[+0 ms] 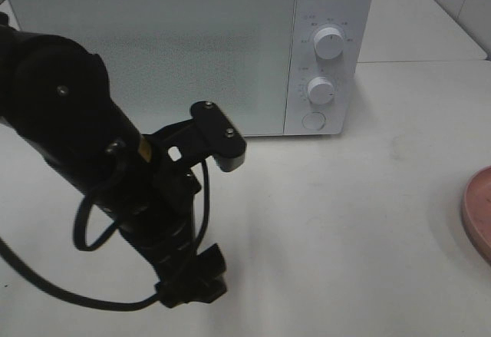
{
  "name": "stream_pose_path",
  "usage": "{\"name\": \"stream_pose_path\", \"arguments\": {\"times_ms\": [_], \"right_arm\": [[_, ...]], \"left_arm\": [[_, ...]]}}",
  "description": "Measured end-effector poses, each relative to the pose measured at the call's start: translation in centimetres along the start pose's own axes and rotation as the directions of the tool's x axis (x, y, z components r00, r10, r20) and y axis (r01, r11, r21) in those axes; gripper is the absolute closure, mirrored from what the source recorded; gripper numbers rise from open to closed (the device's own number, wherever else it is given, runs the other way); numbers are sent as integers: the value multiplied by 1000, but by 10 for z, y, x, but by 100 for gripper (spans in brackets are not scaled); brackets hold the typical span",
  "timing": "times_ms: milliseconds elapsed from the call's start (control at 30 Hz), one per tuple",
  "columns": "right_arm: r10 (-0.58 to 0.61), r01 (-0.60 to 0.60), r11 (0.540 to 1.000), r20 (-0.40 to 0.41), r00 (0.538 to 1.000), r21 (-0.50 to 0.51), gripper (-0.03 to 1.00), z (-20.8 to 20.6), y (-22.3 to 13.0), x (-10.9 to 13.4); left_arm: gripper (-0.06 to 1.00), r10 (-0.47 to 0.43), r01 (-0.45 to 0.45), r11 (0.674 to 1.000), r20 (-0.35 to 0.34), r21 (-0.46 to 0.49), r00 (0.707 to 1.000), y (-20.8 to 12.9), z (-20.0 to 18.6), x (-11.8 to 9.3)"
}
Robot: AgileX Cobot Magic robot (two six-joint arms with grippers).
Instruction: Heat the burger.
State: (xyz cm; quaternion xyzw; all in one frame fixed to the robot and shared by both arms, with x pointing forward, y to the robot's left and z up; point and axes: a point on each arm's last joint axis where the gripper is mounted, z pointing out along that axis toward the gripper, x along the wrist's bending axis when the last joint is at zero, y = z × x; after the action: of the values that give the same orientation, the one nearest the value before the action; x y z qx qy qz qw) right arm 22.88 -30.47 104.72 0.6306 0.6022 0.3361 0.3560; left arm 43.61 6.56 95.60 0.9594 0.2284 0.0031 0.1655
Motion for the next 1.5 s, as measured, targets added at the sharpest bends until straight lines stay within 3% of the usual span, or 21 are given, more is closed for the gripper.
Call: {"name": "stream_pose_path", "arguments": {"times_ms": [133,200,233,300,333,400,433,467,500,567,600,633,667,700,733,767,867,1200,1267,1500], "right_arm": [[0,0,1000,0,1000,0,20,0,0,0],[0,0,1000,0,1000,0,20,0,0,0],[0,0,1000,0,1000,0,20,0,0,0],[0,0,1000,0,1000,0,20,0,0,0],[0,0,1000,0,1000,0,20,0,0,0],[0,0,1000,0,1000,0,20,0,0,0],[0,0,1000,0,1000,0,20,0,0,0],[0,0,1000,0,1000,0,20,0,0,0],[0,0,1000,0,1000,0,20,0,0,0],[0,0,1000,0,1000,0,20,0,0,0],[0,0,1000,0,1000,0,20,0,0,0],[0,0,1000,0,1000,0,20,0,0,0],[0,0,1000,0,1000,0,20,0,0,0],[0,0,1000,0,1000,0,20,0,0,0],[0,0,1000,0,1000,0,20,0,0,0],[0,0,1000,0,1000,0,20,0,0,0],[0,0,1000,0,1000,0,20,0,0,0],[0,0,1000,0,1000,0,20,0,0,0],[0,0,1000,0,1000,0,20,0,0,0],[0,0,1000,0,1000,0,20,0,0,0]], "left_arm": [[-3,-77,79,995,-34,60,996,-11,-17,11],[-3,-202,208,975,-75,73,976,-24,-38,28],[-3,-202,208,975,-75,73,976,-24,-38,28],[-3,-325,334,939,-102,83,940,-40,-60,47],[-3,-325,334,939,-102,83,940,-40,-60,47],[-3,-449,457,888,-122,43,885,-57,-82,67],[-3,-449,457,888,-122,43,885,-57,-82,67],[-3,-549,553,833,-134,-7,825,-71,-97,81],[-3,-549,553,833,-134,-7,825,-71,-97,81],[-3,-714,712,697,-164,-78,681,-100,-124,102],[-3,-714,712,697,-164,-78,681,-100,-124,102],[-3,-748,744,661,-171,-95,642,-108,-130,106],[-3,-748,744,661,-171,-95,642,-108,-130,106],[-3,-798,794,597,-181,-116,574,-121,-142,109],[-3,-798,794,597,-181,-116,574,-121,-142,109],[-3,-821,816,565,-189,-126,539,-130,-151,108],[-3,-827,824,553,-202,-125,525,-137,-162,100],[-3,-818,814,565,-223,-138,530,-167,-162,57],[-3,-817,807,569,-223,-161,532,-181,-158,36],[-3,-814,780,578,-227,-239,534,-201,-149,9]]}}
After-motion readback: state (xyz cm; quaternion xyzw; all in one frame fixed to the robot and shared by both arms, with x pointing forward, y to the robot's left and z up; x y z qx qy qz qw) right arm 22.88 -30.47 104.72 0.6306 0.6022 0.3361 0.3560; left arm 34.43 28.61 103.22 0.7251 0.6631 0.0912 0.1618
